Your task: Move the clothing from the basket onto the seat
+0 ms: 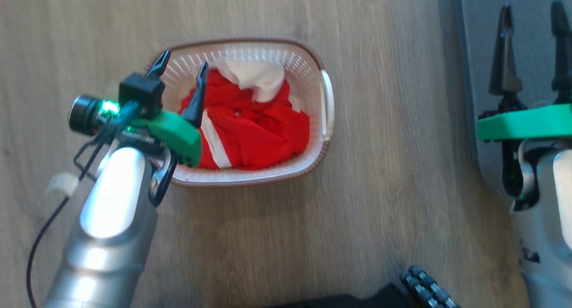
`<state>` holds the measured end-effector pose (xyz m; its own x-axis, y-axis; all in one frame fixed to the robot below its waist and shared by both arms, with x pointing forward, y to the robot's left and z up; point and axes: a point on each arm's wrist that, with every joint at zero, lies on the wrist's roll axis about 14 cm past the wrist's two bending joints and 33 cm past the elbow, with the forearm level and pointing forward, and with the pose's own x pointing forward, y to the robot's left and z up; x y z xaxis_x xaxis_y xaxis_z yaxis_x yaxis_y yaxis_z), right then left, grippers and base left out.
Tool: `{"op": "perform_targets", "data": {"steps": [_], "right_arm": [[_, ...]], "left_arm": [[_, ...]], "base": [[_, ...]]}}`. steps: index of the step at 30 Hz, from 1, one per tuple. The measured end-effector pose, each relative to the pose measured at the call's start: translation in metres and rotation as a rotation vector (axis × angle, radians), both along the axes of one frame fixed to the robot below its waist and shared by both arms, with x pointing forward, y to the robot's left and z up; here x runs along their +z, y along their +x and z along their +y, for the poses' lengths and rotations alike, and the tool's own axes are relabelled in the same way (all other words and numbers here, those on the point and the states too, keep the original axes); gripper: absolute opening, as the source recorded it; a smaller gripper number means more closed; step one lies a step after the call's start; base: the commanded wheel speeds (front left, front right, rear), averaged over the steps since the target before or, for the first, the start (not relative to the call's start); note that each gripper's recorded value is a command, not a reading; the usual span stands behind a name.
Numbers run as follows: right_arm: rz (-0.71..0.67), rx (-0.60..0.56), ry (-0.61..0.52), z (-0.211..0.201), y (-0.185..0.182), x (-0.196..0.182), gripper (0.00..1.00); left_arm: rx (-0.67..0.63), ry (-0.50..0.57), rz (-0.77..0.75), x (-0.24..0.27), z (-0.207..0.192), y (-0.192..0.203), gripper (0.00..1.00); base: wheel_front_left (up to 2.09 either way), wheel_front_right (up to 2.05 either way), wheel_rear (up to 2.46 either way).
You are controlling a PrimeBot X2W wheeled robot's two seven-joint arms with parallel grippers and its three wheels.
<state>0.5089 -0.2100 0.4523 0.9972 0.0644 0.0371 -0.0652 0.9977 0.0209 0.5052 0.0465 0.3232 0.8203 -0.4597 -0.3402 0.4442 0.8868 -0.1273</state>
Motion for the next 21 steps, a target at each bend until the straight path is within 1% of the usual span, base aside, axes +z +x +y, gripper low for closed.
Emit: {"op": "perform_targets", "data": {"steps": [4, 8, 13, 21], "right_arm": [[0.018, -0.024, -0.016, -0.010, 0.004, -0.013, 1.00], [0.054, -0.053, -0.022, -0.018, 0.000, -0.027, 1.00], [0.083, -0.073, -0.042, -0.027, 0.000, -0.039, 1.00], [0.104, -0.075, -0.057, -0.030, 0.003, -0.051, 1.00]], "left_arm": [[-0.082, 0.052, 0.114, -0.041, -0.021, 0.000, 1.00], [-0.162, 0.116, 0.251, -0.084, -0.037, -0.012, 1.00], [-0.233, 0.188, 0.398, -0.124, -0.049, -0.027, 1.00], [-0.244, 0.246, 0.514, -0.161, -0.051, -0.035, 1.00]], "base": [[0.00, 0.00, 0.00], [0.00, 0.00, 0.00], [0.00, 0.00, 0.00], [0.00, 0.00, 0.00]]}}
